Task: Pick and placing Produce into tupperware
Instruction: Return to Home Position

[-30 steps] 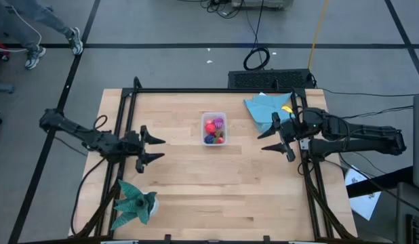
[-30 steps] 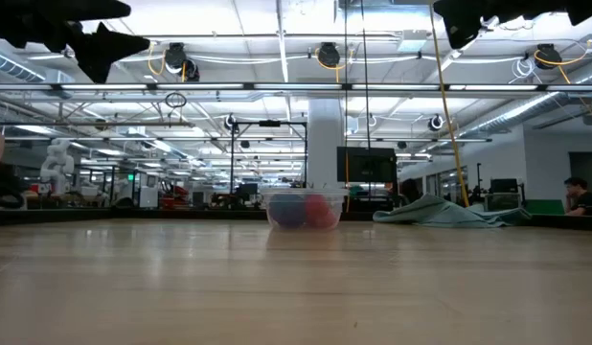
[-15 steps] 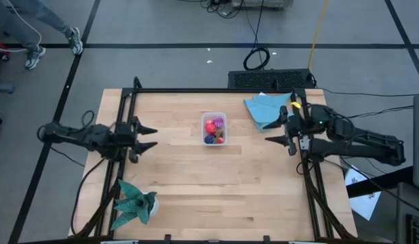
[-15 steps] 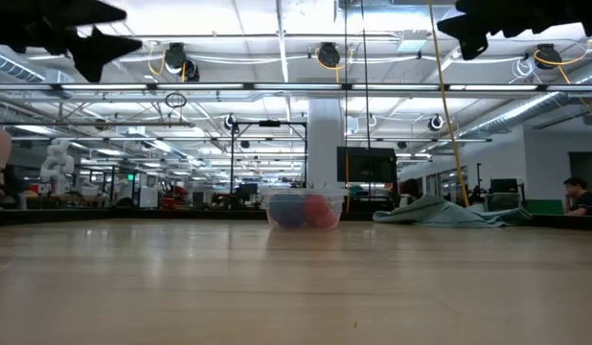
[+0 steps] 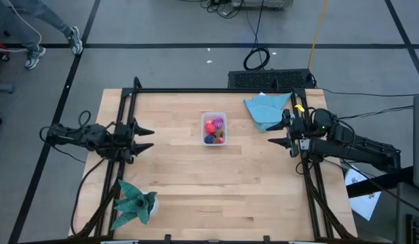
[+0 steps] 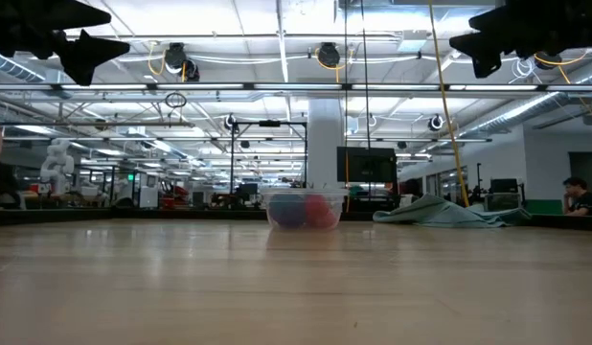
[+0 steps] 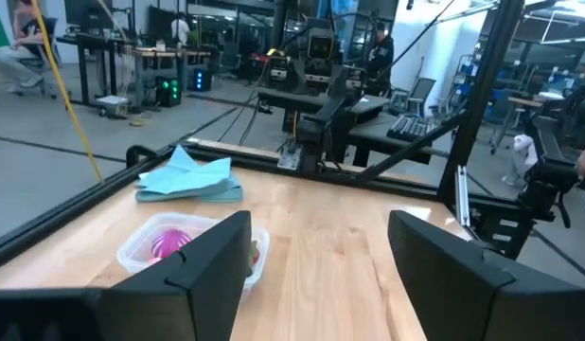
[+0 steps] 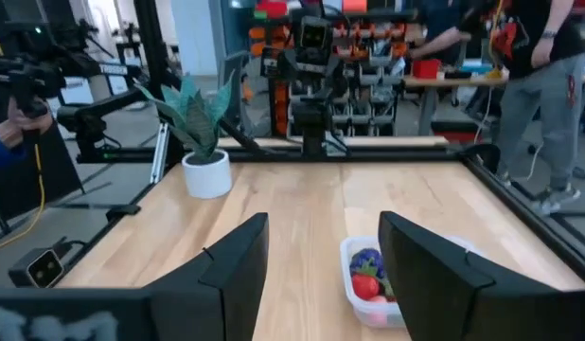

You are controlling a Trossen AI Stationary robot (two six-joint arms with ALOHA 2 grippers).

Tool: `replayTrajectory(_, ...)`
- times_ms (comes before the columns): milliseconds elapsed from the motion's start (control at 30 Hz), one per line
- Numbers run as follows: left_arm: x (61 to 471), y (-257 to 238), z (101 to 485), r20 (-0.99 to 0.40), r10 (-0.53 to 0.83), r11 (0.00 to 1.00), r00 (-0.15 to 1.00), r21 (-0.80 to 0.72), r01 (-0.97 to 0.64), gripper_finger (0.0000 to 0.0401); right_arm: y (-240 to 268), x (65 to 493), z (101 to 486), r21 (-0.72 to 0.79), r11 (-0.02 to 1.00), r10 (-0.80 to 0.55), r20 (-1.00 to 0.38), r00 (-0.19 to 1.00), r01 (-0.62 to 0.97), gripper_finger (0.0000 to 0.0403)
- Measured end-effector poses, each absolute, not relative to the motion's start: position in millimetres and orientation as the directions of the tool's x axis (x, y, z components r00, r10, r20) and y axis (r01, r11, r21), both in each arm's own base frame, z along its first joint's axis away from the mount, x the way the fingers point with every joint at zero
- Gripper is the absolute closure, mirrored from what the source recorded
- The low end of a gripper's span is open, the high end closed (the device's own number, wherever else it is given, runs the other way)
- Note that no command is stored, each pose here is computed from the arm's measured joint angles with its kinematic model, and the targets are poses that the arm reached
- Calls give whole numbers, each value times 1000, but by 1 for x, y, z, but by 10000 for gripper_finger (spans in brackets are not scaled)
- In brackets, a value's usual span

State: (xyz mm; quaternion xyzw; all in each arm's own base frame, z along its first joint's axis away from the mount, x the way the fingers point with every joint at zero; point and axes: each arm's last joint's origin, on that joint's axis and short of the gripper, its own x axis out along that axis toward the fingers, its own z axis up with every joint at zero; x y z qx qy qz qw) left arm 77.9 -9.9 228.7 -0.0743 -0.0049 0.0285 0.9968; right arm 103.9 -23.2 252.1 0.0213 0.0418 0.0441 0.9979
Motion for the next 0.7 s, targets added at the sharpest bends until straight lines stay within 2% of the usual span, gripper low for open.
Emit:
replayTrajectory(167, 82, -11, 218, -22, 57, 985, 998, -159, -60, 146, -27, 107, 235, 43, 995, 87, -17, 996, -86, 209)
replayTrajectory(300, 85, -12, 209, -31, 57, 985, 998, -164, -62, 146, -32, 108, 221, 82, 995, 57, -39, 998, -54, 209)
replayTrajectory(400, 85, -12, 208, -31, 57, 986, 998, -155, -61, 146, -32, 108, 216, 110, 985, 135, -36, 990, -131, 209)
replayTrajectory(533, 84, -11, 209, -17, 58, 986, 998, -153, -60, 146, -28, 107, 224, 95, 957, 271, 55, 961, -275, 209)
replayTrajectory(700, 83, -11, 209, -14, 67, 983, 998, -168, -68, 146, -20, 109, 221, 83, 919, 373, 130, 919, -385, 209)
